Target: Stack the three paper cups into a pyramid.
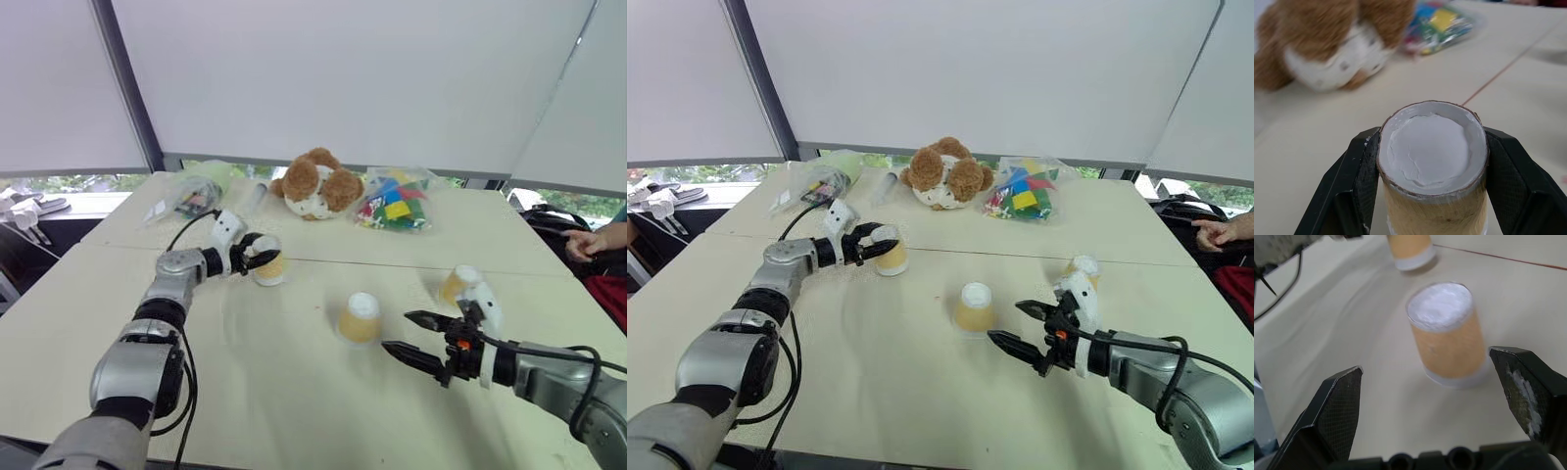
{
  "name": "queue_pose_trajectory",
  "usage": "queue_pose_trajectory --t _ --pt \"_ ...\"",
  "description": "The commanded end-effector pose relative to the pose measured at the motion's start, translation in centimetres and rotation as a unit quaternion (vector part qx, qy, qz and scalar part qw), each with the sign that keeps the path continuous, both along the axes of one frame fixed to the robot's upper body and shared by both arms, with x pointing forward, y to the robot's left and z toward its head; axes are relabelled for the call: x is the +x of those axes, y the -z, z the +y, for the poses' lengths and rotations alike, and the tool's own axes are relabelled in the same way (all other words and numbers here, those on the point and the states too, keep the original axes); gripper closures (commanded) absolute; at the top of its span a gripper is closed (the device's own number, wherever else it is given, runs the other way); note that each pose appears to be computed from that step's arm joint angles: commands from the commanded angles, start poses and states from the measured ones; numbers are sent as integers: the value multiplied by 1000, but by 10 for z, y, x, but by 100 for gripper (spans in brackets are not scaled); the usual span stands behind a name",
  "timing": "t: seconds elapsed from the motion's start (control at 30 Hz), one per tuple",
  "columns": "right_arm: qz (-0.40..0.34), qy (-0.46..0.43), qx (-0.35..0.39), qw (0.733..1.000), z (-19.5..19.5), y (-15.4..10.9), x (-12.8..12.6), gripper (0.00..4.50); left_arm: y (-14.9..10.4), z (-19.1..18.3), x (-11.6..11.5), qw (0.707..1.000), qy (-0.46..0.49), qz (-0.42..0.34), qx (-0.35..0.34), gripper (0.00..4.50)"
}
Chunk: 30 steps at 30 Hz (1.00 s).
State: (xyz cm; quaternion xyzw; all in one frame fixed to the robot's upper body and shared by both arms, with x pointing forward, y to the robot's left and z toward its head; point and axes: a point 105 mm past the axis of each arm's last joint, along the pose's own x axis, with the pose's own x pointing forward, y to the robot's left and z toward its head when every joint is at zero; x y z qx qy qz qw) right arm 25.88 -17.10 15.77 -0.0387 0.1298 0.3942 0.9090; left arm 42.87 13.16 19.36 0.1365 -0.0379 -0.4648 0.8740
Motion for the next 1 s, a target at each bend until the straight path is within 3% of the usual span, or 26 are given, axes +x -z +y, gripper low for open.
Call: queue_pose_trajectory --t 0.03,0.17,0.4,0.97,1.0 --pt "-22 5 -11 1000 -11 -13 -4 0 -27 -38 -26 990 136 -24 2 210" --pt "-25 18 -13 999 -15 -12 -3 0 -2 -68 -55 976 216 7 23 210" --pt "-24 28 -9 999 -13 -8 -9 0 22 -80 -72 972 232 31 31 210" --pt "-24 29 -4 999 -9 -6 -9 0 37 -89 -63 981 192 12 28 210" --pt "-24 29 -4 999 -9 -6 -9 0 39 -90 -63 981 192 13 28 160"
